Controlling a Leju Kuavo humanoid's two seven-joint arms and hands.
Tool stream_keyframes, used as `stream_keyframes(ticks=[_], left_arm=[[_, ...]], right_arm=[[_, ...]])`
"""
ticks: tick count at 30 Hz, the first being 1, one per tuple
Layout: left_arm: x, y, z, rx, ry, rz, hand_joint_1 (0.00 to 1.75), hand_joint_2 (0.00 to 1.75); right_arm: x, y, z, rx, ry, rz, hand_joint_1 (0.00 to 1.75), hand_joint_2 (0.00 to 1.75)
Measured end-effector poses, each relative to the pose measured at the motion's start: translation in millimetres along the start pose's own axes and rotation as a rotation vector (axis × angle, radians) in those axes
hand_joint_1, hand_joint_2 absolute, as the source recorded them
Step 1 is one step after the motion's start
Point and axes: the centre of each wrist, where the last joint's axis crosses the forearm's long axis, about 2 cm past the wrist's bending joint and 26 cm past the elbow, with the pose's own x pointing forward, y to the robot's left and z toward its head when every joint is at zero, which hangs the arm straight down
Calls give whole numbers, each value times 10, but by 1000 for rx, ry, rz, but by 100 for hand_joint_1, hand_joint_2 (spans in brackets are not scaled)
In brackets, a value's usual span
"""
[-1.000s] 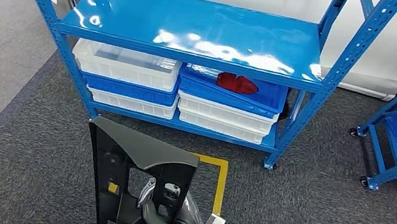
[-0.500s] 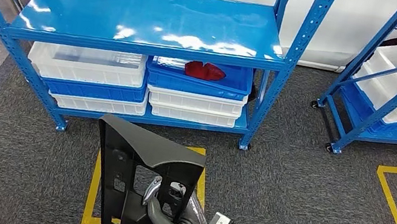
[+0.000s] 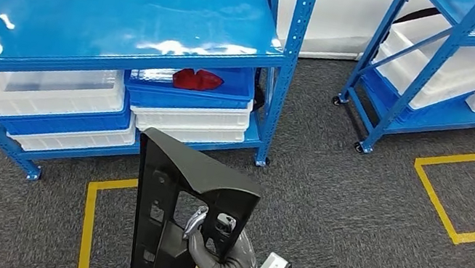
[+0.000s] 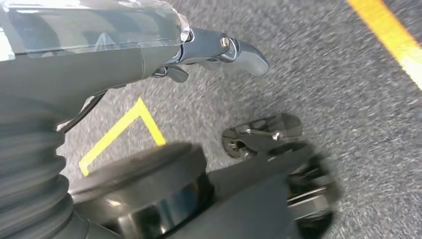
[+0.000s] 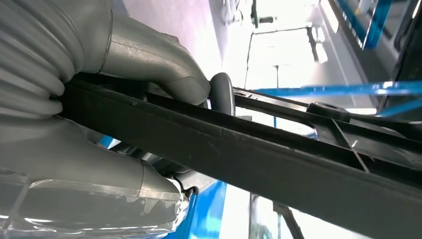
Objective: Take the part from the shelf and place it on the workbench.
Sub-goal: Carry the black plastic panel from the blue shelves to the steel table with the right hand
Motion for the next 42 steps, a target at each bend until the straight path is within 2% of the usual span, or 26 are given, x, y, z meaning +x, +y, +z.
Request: stream_keyframes(ticks=[8,42], left_arm=[[28,-1,-6,-2,-8,2,0,175],[-102,-12,25,9,9,26,0,175]], right_arm=[[19,-21,15,-5,-12,3,136,175],[-18,-70,36,18,-30,-30,136,175]])
